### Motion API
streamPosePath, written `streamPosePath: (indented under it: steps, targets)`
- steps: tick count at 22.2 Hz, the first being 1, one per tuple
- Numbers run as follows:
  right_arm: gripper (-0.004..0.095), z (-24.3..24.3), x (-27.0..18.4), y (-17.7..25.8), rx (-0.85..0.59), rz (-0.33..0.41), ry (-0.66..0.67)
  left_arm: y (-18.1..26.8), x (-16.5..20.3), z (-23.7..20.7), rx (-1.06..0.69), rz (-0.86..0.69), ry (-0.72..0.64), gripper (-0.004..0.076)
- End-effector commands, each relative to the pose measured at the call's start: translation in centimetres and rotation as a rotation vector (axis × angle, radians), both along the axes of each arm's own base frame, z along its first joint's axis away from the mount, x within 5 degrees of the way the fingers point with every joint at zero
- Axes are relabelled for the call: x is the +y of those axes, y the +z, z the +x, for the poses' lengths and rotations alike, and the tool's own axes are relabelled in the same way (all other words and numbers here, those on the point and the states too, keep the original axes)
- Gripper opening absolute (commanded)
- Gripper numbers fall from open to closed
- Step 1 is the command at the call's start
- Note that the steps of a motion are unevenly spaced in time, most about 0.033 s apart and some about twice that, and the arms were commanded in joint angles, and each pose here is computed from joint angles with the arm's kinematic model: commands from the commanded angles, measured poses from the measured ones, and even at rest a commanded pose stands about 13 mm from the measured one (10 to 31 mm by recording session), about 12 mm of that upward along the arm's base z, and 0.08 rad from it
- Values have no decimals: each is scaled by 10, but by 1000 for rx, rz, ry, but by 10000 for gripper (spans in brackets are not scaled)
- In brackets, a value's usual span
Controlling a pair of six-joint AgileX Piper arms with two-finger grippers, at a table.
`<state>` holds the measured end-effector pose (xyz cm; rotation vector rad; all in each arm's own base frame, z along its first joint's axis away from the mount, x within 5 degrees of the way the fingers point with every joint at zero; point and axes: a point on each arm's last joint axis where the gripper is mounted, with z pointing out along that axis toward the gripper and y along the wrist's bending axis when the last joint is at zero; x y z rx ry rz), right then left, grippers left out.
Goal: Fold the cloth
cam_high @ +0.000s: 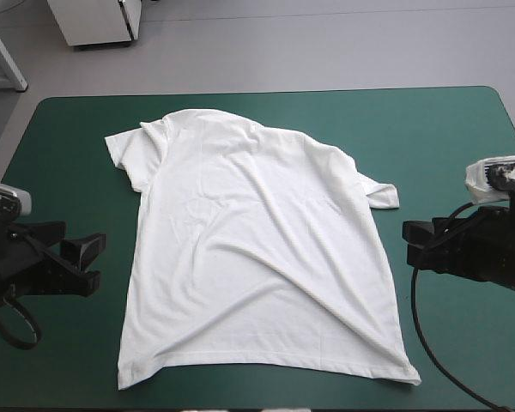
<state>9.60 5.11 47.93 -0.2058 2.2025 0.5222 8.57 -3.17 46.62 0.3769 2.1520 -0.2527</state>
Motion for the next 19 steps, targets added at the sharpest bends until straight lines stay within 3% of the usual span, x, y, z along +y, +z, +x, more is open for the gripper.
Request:
streamPosePath:
  steps: [1, 8, 13, 19]
  targets:
    - [426, 3, 1, 8, -45, 10, 2, -16, -1, 5, 86, 11, -1, 437]
    - [412, 16, 6, 3, -14, -12, 8, -113, -1, 9, 391, 67, 9, 436]
    - [370, 24, 8, 0, 2, -31, 15, -173, -4, 3, 607, 56, 0, 382]
    - [370, 30, 11, -2, 19, -34, 17, -204, 3, -3, 711, 119, 47, 382]
